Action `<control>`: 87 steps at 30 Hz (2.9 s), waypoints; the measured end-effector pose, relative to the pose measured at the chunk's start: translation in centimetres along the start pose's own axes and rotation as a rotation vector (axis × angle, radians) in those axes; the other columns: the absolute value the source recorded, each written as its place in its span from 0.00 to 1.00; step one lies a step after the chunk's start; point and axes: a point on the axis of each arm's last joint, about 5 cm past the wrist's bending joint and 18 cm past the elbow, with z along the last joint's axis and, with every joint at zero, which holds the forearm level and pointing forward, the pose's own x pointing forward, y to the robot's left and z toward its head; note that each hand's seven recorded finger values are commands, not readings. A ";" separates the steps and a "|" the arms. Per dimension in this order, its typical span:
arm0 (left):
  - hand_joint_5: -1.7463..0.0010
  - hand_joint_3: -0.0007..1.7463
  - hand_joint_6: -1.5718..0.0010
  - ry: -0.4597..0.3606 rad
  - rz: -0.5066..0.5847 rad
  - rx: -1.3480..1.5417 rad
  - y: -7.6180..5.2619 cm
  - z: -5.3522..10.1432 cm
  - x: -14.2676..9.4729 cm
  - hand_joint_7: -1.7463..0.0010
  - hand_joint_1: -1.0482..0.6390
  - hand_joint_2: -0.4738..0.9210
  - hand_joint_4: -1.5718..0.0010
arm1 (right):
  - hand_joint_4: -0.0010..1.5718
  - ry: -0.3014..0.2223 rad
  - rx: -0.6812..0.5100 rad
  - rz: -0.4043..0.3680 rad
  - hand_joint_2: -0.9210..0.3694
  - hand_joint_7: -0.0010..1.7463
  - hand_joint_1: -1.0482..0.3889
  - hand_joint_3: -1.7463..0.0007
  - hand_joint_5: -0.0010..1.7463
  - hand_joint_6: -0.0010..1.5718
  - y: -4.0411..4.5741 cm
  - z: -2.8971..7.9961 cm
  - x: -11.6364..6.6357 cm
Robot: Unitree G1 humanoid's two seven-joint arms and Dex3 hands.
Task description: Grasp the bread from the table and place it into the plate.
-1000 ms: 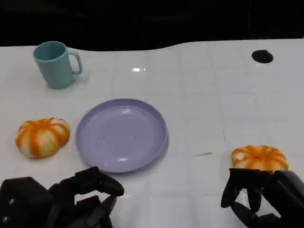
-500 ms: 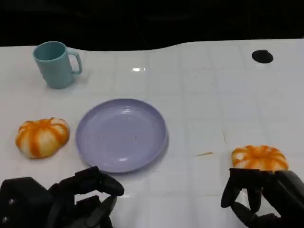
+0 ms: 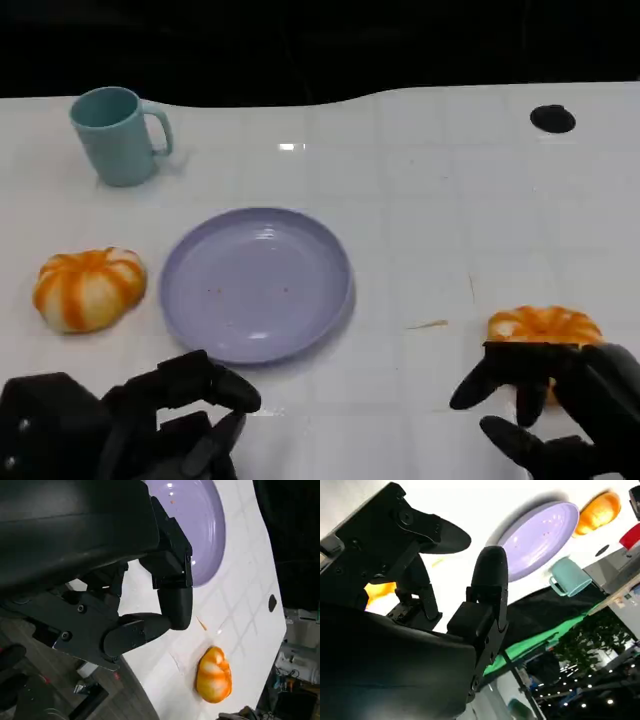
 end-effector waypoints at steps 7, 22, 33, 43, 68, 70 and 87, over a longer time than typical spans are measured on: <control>0.00 0.42 0.59 0.003 0.000 -0.004 0.0 0.0 0.0 0.26 0.45 0.89 0.56 | 0.45 0.017 -0.139 0.052 0.23 0.19 0.50 0.77 0.49 0.52 -1.51 0.7 0.2; 0.00 0.40 0.59 0.007 -0.001 -0.005 0.0 -0.1 0.0 0.27 0.44 0.90 0.57 | 0.12 0.099 -0.349 0.194 0.09 0.00 0.42 0.99 0.16 0.25 -3.87 2.4 0.3; 0.00 0.39 0.59 0.012 -0.005 0.000 -0.1 -0.2 0.2 0.27 0.43 0.90 0.57 | 0.07 0.149 -0.498 0.249 0.15 0.00 0.43 1.00 0.17 0.20 -4.88 3.1 1.0; 0.00 0.39 0.58 0.015 -0.004 -0.006 -0.1 -0.3 0.1 0.27 0.43 0.90 0.56 | 0.05 0.189 -0.587 0.303 0.19 0.00 0.54 1.00 0.19 0.20 -4.17 2.2 2.1; 0.00 0.39 0.58 0.013 -0.007 -0.008 -0.2 -0.2 -0.1 0.27 0.42 0.90 0.56 | 0.09 0.319 -0.603 0.447 0.12 0.01 0.49 1.00 0.15 0.22 -0.77 -2.5 5.1; 0.00 0.40 0.58 0.011 -0.007 -0.006 -0.3 -0.1 -0.1 0.27 0.42 0.90 0.56 | 0.10 0.327 -0.588 0.448 0.11 0.00 0.48 0.99 0.14 0.22 -0.68 -2.8 5.4; 0.00 0.42 0.59 0.006 -0.010 -0.005 -0.5 0.2 -0.2 0.26 0.44 0.89 0.57 | 0.42 0.409 -0.442 0.473 0.03 0.04 0.51 1.00 0.06 0.49 -0.29 -3.8 8.0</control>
